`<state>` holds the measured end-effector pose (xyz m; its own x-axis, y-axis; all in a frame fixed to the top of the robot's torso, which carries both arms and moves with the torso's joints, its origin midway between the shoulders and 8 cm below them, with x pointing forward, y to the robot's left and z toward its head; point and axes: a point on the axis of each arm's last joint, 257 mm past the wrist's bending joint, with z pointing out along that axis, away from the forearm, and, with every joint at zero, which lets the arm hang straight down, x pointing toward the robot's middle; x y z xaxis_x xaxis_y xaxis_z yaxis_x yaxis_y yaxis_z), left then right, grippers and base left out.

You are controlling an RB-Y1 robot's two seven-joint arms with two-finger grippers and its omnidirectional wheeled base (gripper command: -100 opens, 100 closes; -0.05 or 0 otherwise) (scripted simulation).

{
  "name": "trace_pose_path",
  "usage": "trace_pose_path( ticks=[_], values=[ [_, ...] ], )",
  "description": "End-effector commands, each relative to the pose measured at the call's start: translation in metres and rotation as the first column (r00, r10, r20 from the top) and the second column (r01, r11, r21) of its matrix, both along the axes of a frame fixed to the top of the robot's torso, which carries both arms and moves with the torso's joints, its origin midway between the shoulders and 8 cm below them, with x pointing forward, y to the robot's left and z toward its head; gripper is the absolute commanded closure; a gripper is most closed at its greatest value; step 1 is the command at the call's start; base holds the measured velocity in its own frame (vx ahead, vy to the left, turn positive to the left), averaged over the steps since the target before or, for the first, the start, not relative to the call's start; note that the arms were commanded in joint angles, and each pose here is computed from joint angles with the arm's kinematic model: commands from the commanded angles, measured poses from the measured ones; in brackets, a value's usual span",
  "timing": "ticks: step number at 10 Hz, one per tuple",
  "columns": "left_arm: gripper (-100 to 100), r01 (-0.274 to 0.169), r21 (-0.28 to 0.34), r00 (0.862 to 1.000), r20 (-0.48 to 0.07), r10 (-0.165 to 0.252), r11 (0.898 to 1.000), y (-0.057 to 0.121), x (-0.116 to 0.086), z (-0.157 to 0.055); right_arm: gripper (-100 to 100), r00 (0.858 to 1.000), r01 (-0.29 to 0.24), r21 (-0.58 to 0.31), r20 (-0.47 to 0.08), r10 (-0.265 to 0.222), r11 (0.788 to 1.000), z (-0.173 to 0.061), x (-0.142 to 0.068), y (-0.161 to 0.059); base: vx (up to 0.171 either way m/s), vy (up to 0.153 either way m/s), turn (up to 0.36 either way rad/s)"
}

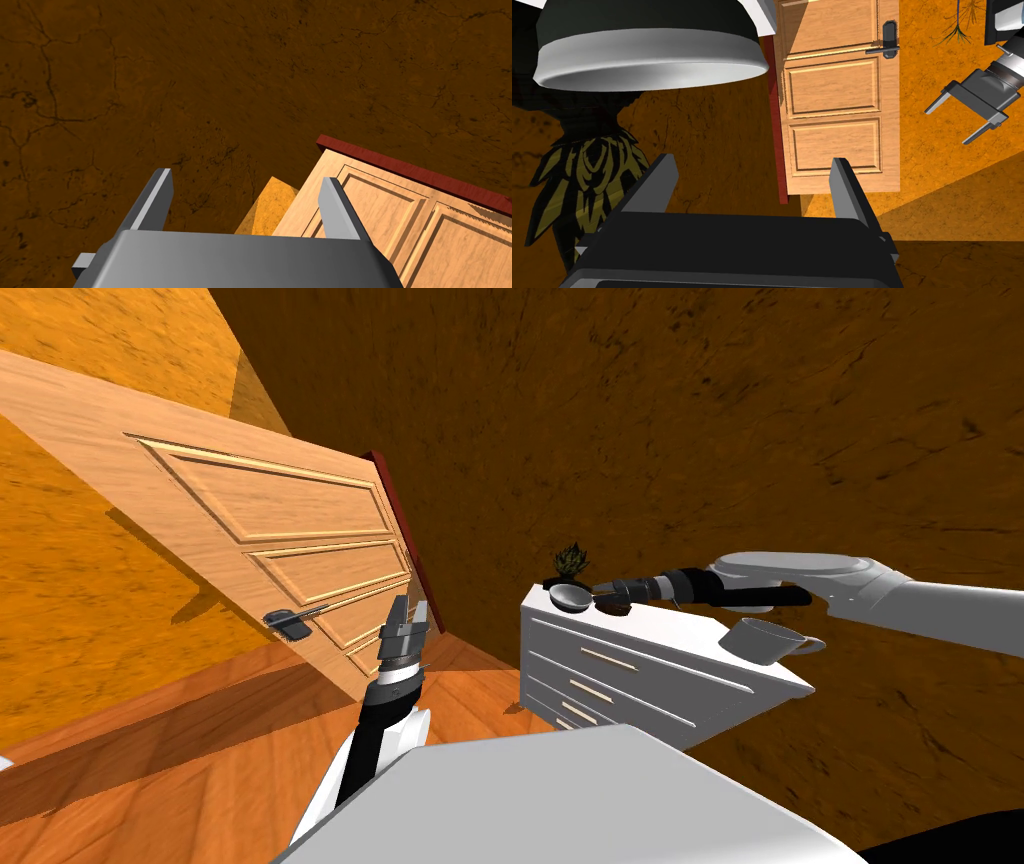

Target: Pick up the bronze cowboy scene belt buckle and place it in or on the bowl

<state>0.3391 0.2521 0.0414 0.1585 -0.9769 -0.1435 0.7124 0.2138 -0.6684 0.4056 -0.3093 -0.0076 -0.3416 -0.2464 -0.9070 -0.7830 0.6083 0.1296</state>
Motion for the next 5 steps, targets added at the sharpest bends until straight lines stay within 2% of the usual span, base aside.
trace_pose_path(
  ticks=[1,2,3,4,5],
  values=[
    [0,0.000,0.000,1.000,0.000,0.000,1.000,0.000,0.000,0.000,-100,1.000,-0.001,-0.048,-0.020,0.000,0.999,-0.002,0.001,-0.005,0.006,-0.052,0.099],
    [0,0.000,0.000,1.000,0.000,0.000,1.000,0.000,0.000,0.000,-100,0.998,0.014,-0.091,-0.056,-0.019,0.996,-0.010,0.002,-0.018,0.016,-0.071,0.120],
    [0,0.000,0.000,1.000,0.000,0.000,1.000,0.000,0.000,0.000,-100,0.998,0.004,-0.119,-0.059,-0.011,0.993,-0.009,0.002,-0.017,0.010,-0.068,0.117],
    [0,0.000,0.000,1.000,0.000,0.000,1.000,0.000,0.000,0.000,-100,0.995,0.015,-0.165,-0.095,-0.031,0.986,-0.017,0.002,-0.029,-0.004,-0.076,0.147],
    [0,0.000,0.000,1.000,0.000,0.000,1.000,0.000,0.000,0.000,-100,0.995,0.007,-0.188,-0.097,-0.026,0.982,-0.015,0.002,-0.028,-0.002,-0.062,0.101]
  ],
)
